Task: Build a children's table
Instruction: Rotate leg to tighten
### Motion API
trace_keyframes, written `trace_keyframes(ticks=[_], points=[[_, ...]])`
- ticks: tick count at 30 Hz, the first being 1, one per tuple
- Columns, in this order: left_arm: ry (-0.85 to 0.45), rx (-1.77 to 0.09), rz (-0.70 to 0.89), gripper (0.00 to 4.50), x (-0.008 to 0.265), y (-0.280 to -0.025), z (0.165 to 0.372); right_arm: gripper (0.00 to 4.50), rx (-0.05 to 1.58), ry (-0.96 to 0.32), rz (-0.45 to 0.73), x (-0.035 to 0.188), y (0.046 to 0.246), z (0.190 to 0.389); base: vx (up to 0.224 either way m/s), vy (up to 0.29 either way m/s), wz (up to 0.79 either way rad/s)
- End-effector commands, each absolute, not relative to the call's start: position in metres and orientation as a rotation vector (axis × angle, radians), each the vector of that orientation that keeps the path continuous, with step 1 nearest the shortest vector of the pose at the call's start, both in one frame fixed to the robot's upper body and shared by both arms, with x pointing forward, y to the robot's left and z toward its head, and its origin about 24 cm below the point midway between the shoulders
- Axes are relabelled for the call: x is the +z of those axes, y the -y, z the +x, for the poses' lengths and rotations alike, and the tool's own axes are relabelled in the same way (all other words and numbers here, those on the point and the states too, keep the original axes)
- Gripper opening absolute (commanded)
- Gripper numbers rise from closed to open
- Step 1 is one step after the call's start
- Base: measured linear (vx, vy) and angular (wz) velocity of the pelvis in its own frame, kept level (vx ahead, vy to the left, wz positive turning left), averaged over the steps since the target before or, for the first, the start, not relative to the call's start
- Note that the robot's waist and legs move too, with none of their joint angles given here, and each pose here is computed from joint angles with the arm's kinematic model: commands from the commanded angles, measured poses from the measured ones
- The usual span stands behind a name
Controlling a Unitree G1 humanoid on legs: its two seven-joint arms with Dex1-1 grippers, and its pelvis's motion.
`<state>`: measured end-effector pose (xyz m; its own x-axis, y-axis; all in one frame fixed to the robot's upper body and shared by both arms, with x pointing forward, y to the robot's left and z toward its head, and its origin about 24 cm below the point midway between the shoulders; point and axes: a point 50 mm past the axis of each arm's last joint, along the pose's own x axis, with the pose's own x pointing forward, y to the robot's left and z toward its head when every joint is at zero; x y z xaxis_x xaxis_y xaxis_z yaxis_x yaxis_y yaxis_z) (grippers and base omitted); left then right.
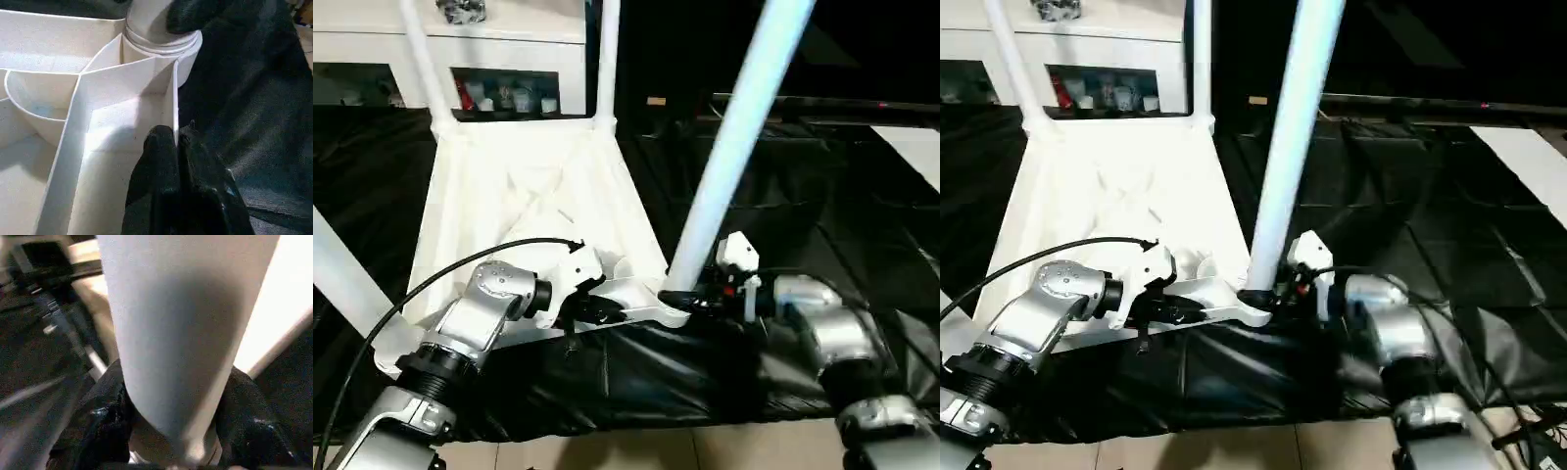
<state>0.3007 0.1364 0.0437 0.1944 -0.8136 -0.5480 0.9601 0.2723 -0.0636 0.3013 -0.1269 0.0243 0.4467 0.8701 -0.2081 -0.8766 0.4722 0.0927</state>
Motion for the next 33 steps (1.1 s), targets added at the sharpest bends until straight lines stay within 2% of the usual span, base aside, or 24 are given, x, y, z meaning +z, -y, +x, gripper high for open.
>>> trace_keyframes(ticks=[1,6,8,10,11,12,13,14,15,16,19,21,22,24,26,28,30,31,33], points=[[-0.572,-1.228,0.324,0.0,0.031,-0.126,0.301,1.98,1.036,-0.329,-0.006,0.003,0.104,0.291,0.0,0.0,0.0],[-0.526,-1.22,0.339,0.0,0.035,-0.104,0.306,1.96,0.727,-0.365,0.091,-0.007,0.075,0.292,-0.054,0.003,-0.07],[-0.501,-1.241,0.329,0.0,0.036,-0.088,0.304,1.96,0.606,-0.401,0.108,-0.011,0.056,0.293,-0.052,0.033,-0.18],[-0.489,-1.243,0.324,0.0,0.036,-0.082,0.303,1.96,0.574,-0.409,0.111,-0.011,0.048,0.294,-0.046,0.045,-0.21],[-0.479,-1.247,0.311,0.0,0.036,-0.073,0.302,1.96,0.568,-0.399,0.125,-0.008,0.036,0.294,0.0,0.0,0.0],[-0.479,-1.247,0.311,0.0,0.036,-0.073,0.302,1.96,0.568,-0.399,0.125,-0.008,0.036,0.294,0.0,0.0,0.0],[-0.474,-1.246,0.307,0.0,0.035,-0.068,0.301,1.96,0.587,-0.371,0.128,-0.002,0.026,0.293,0.0,0.0,0.0],[-0.474,-1.246,0.307,0.0,0.035,-0.068,0.301,2.31,0.587,-0.371,0.128,-0.002,0.026,0.293,0.0,0.0,0.0],[-0.478,-1.239,0.311,0.0,0.032,-0.069,0.3,2.31,0.572,-0.315,0.089,0.003,0.029,0.296,0.0,0.0,0.0],[-0.479,-1.239,0.311,0.0,0.032,-0.069,0.3,2.52,0.57,-0.313,0.088,0.004,0.029,0.296,0.0,0.0,0.0],[-0.5,-1.223,0.337,0.0,0.03,-0.08,0.301,2.84,0.496,-0.239,0.033,0.01,0.056,0.308,0.0,0.0,0.0],[-0.51,-1.214,0.355,0.0,0.029,-0.088,0.301,3.02,0.491,-0.222,0.05,0.013,0.072,0.313,0.0,0.0,0.0],[-0.516,-1.224,0.374,0.0,0.029,-0.098,0.3,3.09,0.538,-0.201,0.049,0.017,0.086,0.316,0.0,0.0,0.0],[-0.516,-1.231,0.381,0.0,0.029,-0.101,0.3,3.15,0.561,-0.193,0.037,0.019,0.091,0.317,0.0,0.0,0.0],[-0.523,-1.254,0.39,0.0,0.029,-0.108,0.298,3.42,0.625,-0.183,-0.003,0.022,0.101,0.317,0.068,-0.04,0.1],[-0.496,-1.33,0.396,0.0,0.033,-0.115,0.294,3.51,0.763,-0.183,-0.017,0.026,0.111,0.313,0.069,-0.036,0.02],[-0.485,-1.344,0.405,0.0,0.034,-0.117,0.294,3.51,0.798,-0.182,-0.016,0.026,0.112,0.311,0.069,-0.029,-0.01],[-0.478,-1.386,0.423,0.0,0.036,-0.12,0.293,3.51,0.901,-0.185,-0.022,0.028,0.115,0.306,0.0,0.0,0.0],[-0.474,-1.412,0.437,0.0,0.037,-0.124,0.293,3.51,0.977,-0.192,-0.032,0.029,0.117,0.302,0.0,0.0,0.0]])
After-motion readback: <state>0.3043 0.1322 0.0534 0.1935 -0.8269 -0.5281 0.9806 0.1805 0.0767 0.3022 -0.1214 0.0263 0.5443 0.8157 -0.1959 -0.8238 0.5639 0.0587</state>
